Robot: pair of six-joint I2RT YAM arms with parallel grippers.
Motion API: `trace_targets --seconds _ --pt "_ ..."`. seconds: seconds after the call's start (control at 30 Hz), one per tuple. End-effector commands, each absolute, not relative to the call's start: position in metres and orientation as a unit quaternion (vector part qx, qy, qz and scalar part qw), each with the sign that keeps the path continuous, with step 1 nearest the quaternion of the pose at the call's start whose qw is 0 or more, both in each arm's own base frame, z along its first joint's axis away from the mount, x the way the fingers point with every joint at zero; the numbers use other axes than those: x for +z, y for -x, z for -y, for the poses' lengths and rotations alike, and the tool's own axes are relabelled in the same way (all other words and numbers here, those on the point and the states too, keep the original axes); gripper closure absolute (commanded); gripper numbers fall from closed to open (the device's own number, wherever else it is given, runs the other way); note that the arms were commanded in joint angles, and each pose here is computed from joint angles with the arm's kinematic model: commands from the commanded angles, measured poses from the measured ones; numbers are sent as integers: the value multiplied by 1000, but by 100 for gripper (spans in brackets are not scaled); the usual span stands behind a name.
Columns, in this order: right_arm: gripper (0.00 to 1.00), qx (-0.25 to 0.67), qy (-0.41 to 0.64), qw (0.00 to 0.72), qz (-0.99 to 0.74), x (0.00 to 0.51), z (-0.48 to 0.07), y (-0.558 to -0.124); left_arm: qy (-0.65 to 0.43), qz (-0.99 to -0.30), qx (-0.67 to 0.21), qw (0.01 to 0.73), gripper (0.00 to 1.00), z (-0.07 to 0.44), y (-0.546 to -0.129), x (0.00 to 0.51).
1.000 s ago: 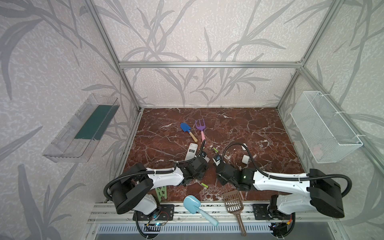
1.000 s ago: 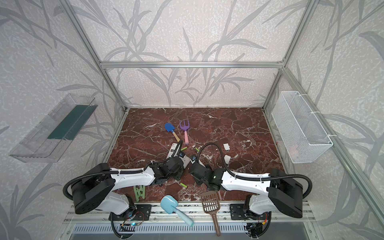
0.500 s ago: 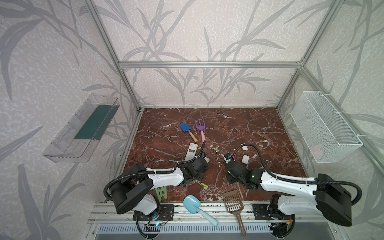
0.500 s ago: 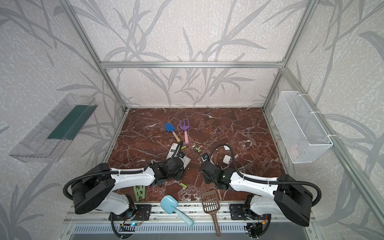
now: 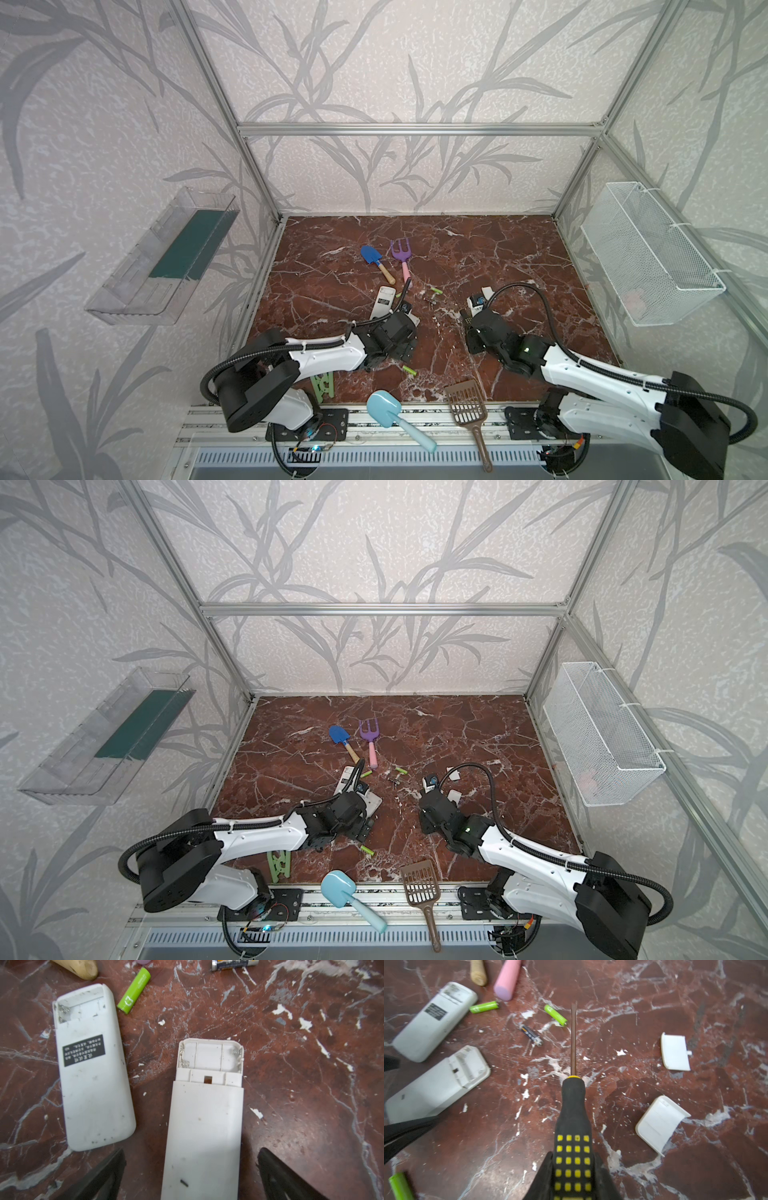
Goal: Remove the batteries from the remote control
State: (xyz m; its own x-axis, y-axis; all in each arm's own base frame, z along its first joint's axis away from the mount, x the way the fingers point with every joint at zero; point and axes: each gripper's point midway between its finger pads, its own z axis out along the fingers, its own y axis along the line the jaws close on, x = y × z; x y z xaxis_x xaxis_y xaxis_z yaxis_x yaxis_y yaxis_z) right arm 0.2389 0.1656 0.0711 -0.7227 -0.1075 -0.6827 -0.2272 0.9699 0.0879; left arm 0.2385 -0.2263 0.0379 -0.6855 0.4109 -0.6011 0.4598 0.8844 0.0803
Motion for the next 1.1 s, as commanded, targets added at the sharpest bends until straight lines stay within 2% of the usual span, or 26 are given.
trace_targets --seconds 0.0,0.33,0.6,0.73,0.87,1.0,1.07 --pt "98 106 71 358 -925 58 -169 -249 -231 -907 -36 351 1 231 -253 64" --pt "96 126 102 334 -929 27 -200 -270 -217 -901 -47 373 0 231 -262 78" --pt "79 122 102 304 -939 3 -200 -265 -207 -892 -51 398 0 227 -267 93" --pt "69 120 104 297 -942 -1 -200 -264 -198 -885 -57 418 0 223 -269 102" --pt "55 127 105 293 -942 -1 -202 -264 -185 -883 -59 427 1 218 -272 110" --pt "38 134 108 304 -937 11 -205 -267 -164 -884 -65 433 1 212 -277 119" --pt "24 133 114 317 -932 23 -205 -270 -148 -884 -69 438 1 207 -280 126"
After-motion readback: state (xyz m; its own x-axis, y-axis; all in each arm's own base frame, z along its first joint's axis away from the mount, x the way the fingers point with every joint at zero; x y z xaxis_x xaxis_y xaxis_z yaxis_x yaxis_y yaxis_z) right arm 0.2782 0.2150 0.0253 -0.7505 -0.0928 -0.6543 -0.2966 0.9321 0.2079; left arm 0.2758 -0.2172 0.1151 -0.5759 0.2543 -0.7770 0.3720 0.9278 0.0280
